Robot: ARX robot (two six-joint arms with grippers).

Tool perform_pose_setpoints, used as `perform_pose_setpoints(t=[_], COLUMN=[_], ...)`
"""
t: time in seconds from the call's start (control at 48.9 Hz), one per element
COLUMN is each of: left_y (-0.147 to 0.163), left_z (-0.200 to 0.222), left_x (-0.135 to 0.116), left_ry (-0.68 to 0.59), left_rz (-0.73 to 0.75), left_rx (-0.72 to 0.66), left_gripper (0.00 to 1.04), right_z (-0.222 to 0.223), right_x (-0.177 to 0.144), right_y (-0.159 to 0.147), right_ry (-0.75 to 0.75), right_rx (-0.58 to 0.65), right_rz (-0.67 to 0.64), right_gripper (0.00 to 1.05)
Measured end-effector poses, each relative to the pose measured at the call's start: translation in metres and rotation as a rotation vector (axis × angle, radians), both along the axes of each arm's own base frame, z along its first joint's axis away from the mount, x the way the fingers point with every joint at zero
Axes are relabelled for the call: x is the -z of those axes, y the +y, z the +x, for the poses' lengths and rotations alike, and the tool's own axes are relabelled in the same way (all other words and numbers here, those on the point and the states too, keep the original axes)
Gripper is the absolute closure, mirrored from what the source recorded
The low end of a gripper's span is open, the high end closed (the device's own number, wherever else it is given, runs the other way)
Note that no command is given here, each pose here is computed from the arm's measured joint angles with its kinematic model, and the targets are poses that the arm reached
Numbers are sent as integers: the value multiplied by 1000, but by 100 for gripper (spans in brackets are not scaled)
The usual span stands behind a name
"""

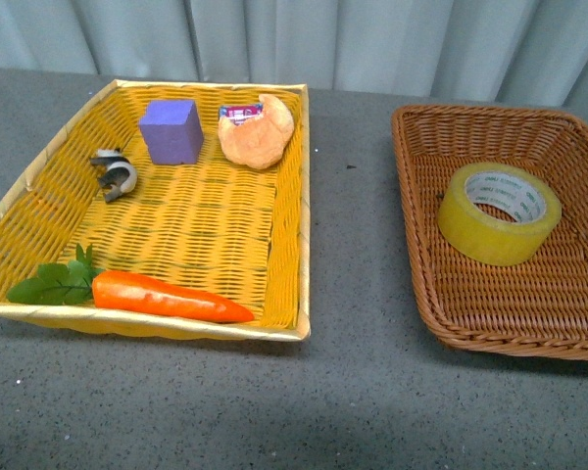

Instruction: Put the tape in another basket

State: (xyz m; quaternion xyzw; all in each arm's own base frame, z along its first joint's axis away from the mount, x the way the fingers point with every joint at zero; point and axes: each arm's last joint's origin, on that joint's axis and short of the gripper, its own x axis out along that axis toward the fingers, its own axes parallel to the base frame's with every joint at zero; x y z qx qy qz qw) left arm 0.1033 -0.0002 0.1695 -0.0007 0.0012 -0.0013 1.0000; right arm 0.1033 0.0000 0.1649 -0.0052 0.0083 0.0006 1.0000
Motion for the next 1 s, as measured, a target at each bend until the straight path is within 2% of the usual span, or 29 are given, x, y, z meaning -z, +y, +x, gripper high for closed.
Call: perform_pose_setpoints(t=[0.225,0.266,0.388,0.531,0.695,0.715,0.756,1.001], left_y=[0,0,0,0,0,0,0,0], left_z=[-6,-6,-6,-6,-6,-6,-6,-6], left_x=[0,0,0,0,0,0,0,0], left_ry=[-17,-17,-16,-16,-16,-16,-16,-16], left_rz=[0,-1,-1,-1,-1,0,0,0], left_rx=[0,0,0,0,0,0,0,0], left_gripper=[101,91,63,39,6,5,6,6], right_z=[-6,-6,-6,-6,-6,-6,-6,-6], right_x=[0,0,0,0,0,0,0,0], right_y=[0,0,0,0,0,0,0,0], right_ry=[-19,-19,-20,-20,-20,-20,-20,-20], right_rx=[0,0,0,0,0,0,0,0], right_rz=[0,0,0,0,0,0,1,1], right_gripper=[104,102,73,51,16,11,7,9])
